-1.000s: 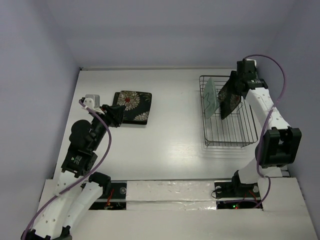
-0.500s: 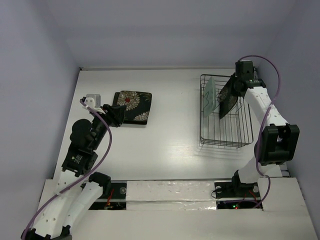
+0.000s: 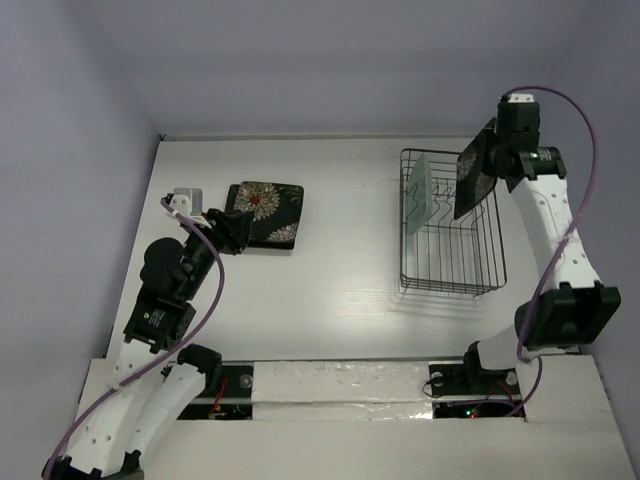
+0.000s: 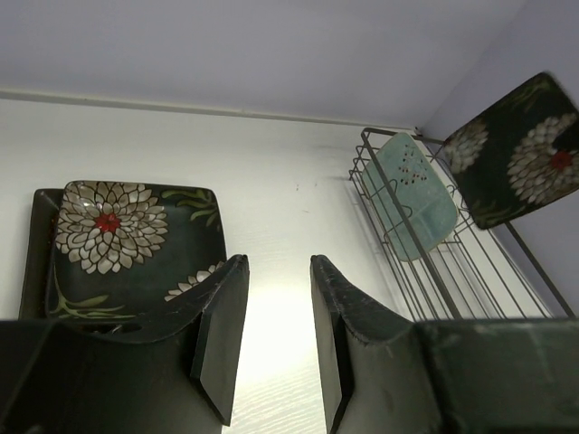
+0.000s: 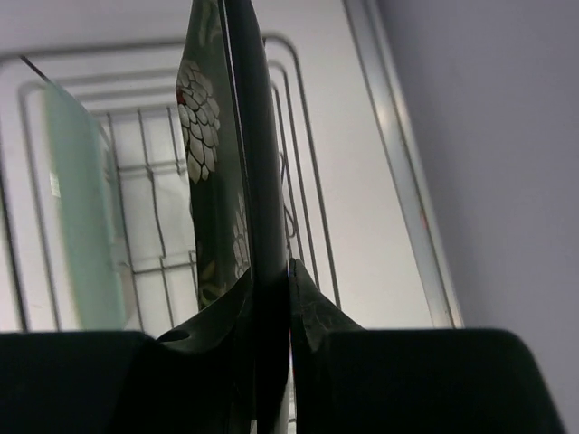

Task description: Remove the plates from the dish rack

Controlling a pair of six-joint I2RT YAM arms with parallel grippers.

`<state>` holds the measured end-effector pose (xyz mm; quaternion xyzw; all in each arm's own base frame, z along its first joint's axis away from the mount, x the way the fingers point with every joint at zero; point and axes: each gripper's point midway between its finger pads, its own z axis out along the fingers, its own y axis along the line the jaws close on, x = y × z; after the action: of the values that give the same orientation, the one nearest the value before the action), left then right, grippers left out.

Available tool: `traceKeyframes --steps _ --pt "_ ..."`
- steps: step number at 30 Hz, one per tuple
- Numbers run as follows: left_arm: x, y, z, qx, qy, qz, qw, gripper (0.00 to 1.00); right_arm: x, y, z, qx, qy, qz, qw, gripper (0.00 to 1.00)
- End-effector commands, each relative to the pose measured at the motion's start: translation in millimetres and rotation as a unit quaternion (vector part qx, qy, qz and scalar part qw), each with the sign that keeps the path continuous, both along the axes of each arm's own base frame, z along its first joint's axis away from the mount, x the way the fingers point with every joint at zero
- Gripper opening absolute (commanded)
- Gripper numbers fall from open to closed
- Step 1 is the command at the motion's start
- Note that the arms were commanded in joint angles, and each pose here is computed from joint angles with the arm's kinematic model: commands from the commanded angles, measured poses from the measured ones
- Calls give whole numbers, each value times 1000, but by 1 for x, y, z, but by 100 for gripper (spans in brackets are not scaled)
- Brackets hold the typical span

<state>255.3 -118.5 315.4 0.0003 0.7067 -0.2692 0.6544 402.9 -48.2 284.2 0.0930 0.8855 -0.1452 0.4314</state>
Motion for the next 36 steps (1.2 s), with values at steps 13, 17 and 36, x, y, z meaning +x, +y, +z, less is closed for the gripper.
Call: traceKeyframes --steps 13,17,36 --pt "-1 7 18 -14 -34 10 999 31 -38 189 201 290 -349 237 859 0" --pt "-4 9 21 -16 -40 14 999 31 -24 274 212 401 -365 290 789 0" --pt "-7 6 22 -17 -43 3 999 31 63 468 22 620 -228 160 733 0"
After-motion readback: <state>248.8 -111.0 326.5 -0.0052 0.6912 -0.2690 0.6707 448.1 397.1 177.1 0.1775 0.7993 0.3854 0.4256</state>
